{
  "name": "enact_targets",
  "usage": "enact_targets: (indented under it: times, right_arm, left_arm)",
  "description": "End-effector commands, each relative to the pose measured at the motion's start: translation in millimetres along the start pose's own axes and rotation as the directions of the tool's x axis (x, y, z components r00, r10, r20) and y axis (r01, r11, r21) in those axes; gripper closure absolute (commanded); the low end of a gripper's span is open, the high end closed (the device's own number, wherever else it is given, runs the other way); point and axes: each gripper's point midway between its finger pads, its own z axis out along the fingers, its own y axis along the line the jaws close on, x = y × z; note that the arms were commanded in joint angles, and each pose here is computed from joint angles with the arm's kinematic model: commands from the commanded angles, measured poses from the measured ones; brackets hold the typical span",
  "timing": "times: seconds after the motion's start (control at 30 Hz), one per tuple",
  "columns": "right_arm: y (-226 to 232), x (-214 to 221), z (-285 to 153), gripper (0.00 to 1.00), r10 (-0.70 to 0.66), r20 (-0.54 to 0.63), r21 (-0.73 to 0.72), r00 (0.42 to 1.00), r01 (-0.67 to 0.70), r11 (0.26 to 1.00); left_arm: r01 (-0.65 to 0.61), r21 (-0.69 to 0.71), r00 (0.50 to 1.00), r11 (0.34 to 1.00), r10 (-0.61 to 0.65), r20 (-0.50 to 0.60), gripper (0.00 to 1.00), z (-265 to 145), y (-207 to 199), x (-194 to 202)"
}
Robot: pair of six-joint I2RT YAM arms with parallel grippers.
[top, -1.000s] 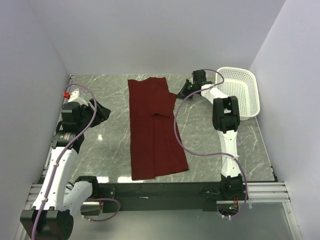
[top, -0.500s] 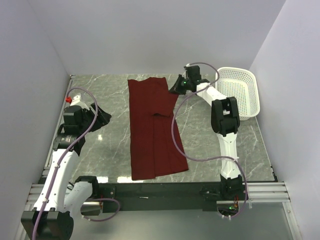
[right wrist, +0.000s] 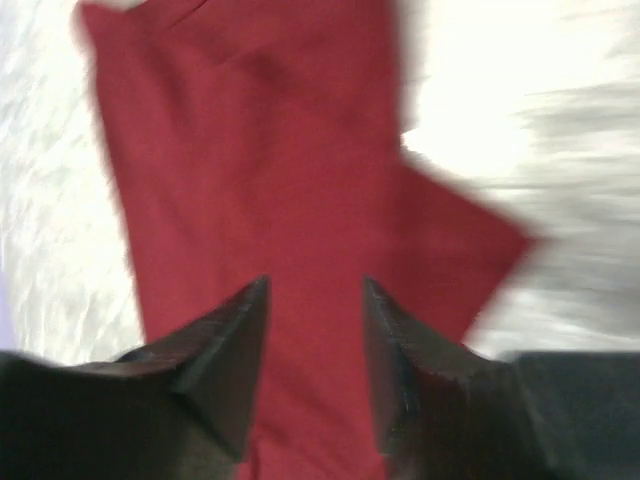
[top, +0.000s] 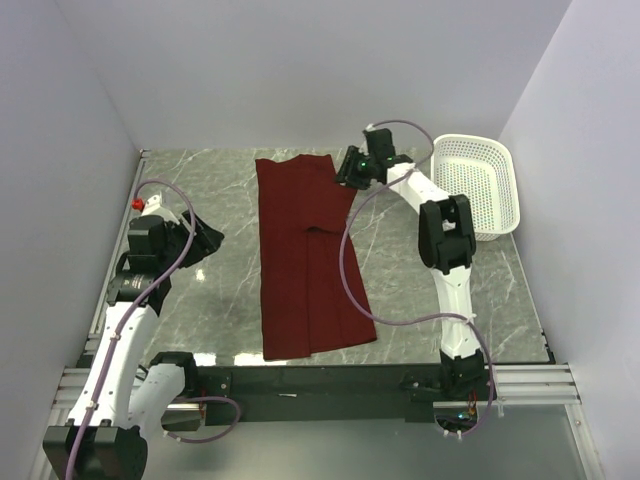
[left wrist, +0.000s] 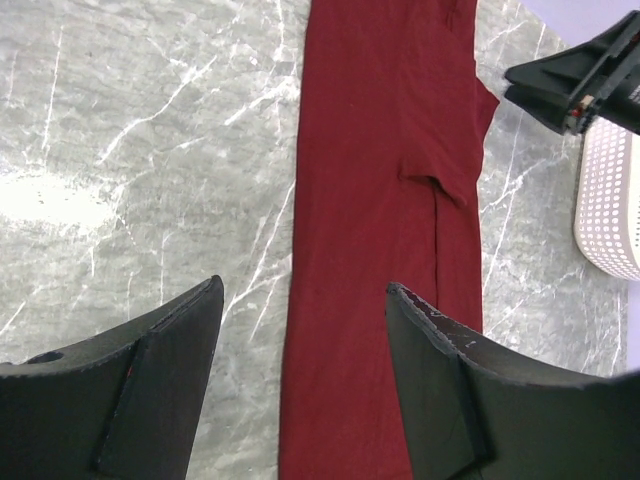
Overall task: Fold and stack the t-shirts
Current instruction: Fold the tshirt
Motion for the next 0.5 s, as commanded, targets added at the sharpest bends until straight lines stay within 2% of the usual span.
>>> enact_targets:
  times: [0.0,0.13,0.27,0.47]
  right_arm:
    - [-39.8,-29.1,-19.9,0.47,0.008,0.082,0.142,0.997,-0.019,0.99]
    - [-54.3,-24.3,-13.6,0.42,0.019,0.074,0.192,0.997,-0.033,0.981]
    - [-65.4,-18.0,-3.8,0.42,0.032,0.059,0.219,0.998,-0.044,0.975]
    - [-73.7,-5.4,11.6,0.46,0.085,0.015,0.184,0.996,-0.087,0.979]
  left_arm:
    - [0.009,0.043,1.0,0.999,-0.01,0.018,0.28,0.6,-7.8,-3.9]
    - [0.013,0.047,1.0,0.999,-0.014,0.016,0.28,1.8,-8.5,-3.6]
    - [0.014,0.044,1.0,0.999,-0.015,0.019,0.28,0.5,-7.9,-4.0]
    - [0.018,0.048,1.0,0.999,-0.019,0.013,0.28,0.9,-7.9,-1.6]
